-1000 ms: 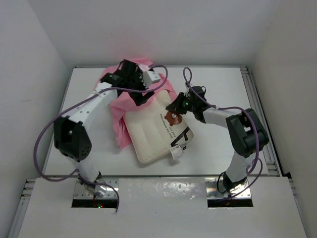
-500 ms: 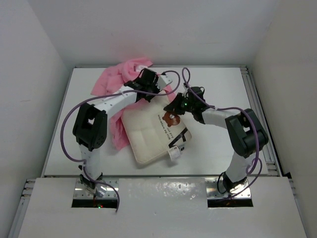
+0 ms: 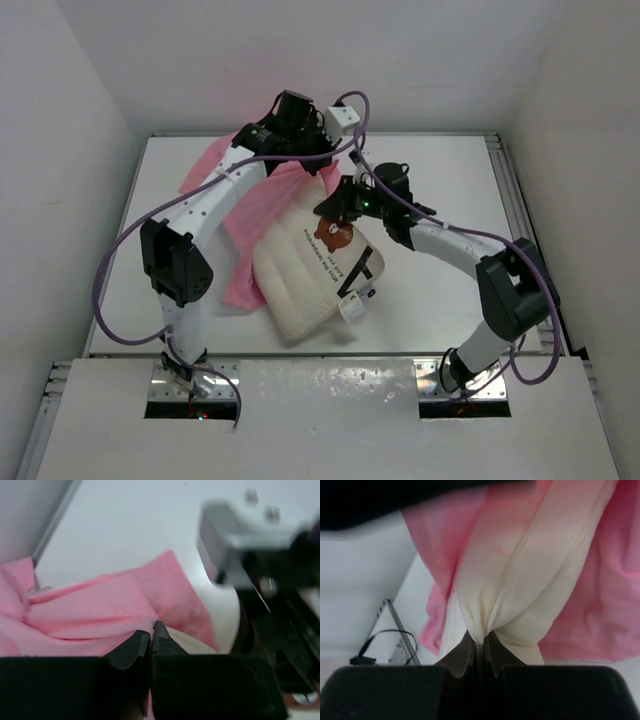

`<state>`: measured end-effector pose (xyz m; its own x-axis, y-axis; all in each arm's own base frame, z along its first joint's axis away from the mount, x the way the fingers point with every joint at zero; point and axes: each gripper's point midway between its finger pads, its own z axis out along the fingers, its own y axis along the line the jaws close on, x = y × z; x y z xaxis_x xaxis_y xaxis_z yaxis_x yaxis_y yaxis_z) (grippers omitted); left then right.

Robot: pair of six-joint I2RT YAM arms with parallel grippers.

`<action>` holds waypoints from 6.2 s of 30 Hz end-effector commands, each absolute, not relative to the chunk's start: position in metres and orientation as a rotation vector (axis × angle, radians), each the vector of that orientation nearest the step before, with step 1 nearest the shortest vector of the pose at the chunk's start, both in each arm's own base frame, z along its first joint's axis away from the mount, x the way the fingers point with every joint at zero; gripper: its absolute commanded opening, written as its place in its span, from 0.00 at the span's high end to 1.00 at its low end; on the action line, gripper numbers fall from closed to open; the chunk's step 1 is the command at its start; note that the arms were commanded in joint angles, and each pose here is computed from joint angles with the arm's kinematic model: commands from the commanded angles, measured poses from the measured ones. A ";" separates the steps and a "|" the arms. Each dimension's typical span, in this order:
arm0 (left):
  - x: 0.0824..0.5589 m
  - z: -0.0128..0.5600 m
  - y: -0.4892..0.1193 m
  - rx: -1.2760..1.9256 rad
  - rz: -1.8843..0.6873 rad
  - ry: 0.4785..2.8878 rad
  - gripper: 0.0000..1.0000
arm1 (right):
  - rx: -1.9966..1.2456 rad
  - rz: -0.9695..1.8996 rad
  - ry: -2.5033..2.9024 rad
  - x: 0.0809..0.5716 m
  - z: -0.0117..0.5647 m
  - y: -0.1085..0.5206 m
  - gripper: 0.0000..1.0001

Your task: Put the pillow into the pillowcase

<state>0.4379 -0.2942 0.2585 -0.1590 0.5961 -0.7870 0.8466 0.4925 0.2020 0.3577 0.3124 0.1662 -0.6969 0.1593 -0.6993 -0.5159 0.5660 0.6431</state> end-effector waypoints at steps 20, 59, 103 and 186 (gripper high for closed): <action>0.363 0.223 -0.224 1.277 -0.355 2.035 0.01 | 0.120 1.004 2.070 0.434 0.180 0.266 0.25; 0.305 0.005 -0.038 0.693 -0.391 2.772 0.59 | 0.466 0.525 2.670 0.436 -0.020 0.176 0.80; 0.461 0.570 -0.003 0.379 -0.039 1.418 1.00 | -0.224 0.793 1.341 0.385 0.562 0.216 1.00; 0.601 0.466 -0.022 0.128 0.317 1.439 1.00 | -0.052 0.590 1.678 0.395 0.421 0.246 1.00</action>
